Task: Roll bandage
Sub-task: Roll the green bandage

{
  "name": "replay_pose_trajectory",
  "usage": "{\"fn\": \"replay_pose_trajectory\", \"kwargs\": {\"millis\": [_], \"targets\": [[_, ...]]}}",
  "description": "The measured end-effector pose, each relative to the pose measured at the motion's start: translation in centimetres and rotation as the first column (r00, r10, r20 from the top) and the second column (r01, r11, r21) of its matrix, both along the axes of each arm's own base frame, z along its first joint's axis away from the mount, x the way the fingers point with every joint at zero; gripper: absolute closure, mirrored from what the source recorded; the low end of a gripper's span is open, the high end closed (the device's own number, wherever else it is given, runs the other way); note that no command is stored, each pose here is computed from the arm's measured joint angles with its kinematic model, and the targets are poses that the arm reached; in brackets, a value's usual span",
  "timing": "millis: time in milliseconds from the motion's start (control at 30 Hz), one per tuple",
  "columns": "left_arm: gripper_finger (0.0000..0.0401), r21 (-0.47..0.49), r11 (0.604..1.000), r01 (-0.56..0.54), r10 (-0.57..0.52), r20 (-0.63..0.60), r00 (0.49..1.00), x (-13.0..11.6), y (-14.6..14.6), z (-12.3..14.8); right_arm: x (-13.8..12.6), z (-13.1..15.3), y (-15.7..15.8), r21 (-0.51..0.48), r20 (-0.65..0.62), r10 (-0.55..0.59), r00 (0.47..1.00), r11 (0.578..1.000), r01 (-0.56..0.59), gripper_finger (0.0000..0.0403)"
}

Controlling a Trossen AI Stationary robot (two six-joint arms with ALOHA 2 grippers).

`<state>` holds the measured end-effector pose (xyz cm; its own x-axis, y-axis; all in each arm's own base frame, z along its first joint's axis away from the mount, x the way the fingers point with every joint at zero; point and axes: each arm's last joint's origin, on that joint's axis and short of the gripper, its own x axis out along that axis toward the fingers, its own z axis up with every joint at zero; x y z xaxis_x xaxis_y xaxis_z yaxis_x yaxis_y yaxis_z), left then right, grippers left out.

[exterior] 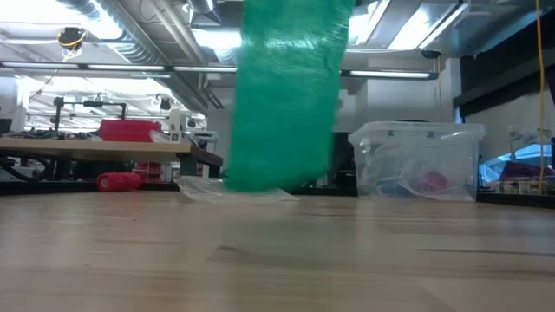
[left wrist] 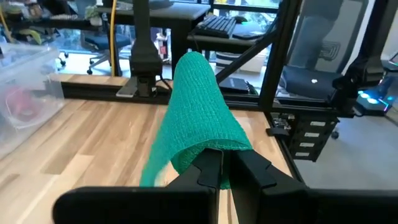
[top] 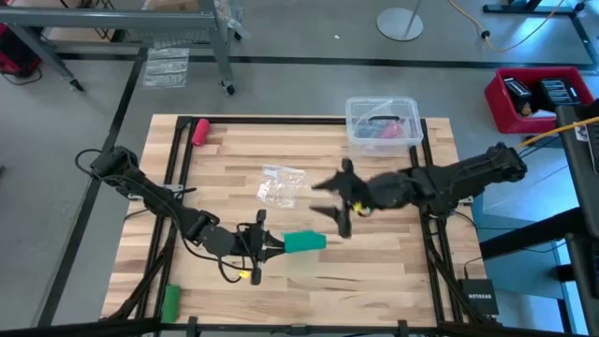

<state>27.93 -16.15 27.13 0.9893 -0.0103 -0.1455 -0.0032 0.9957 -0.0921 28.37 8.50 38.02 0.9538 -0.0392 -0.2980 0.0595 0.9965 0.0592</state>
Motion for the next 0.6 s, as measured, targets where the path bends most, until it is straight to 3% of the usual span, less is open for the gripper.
{"fn": "replay_pose_trajectory", "kwargs": {"millis": [267,467,600], "targets": [[0.0388,0.104,0.994,0.027,-0.030,0.032,0.999,-0.9,0.1,1.3,-4.0,-1.8,4.0,-0.112,-0.213,0.022,0.977,0.993,-0.047,0.0155],[0.0388,0.099,0.995,0.019,-0.026,0.064,0.998,-1.4,0.6,2.4,-5.7,-5.8,5.8,-0.136,-0.255,-0.040,0.966,0.991,0.005,0.0155],[0.0388,0.087,0.996,0.017,-0.024,0.077,0.997,-1.7,0.7,2.9,-6.1,-8.7,6.0,-0.086,-0.190,-0.059,0.980,0.995,0.044,0.0155]]}}
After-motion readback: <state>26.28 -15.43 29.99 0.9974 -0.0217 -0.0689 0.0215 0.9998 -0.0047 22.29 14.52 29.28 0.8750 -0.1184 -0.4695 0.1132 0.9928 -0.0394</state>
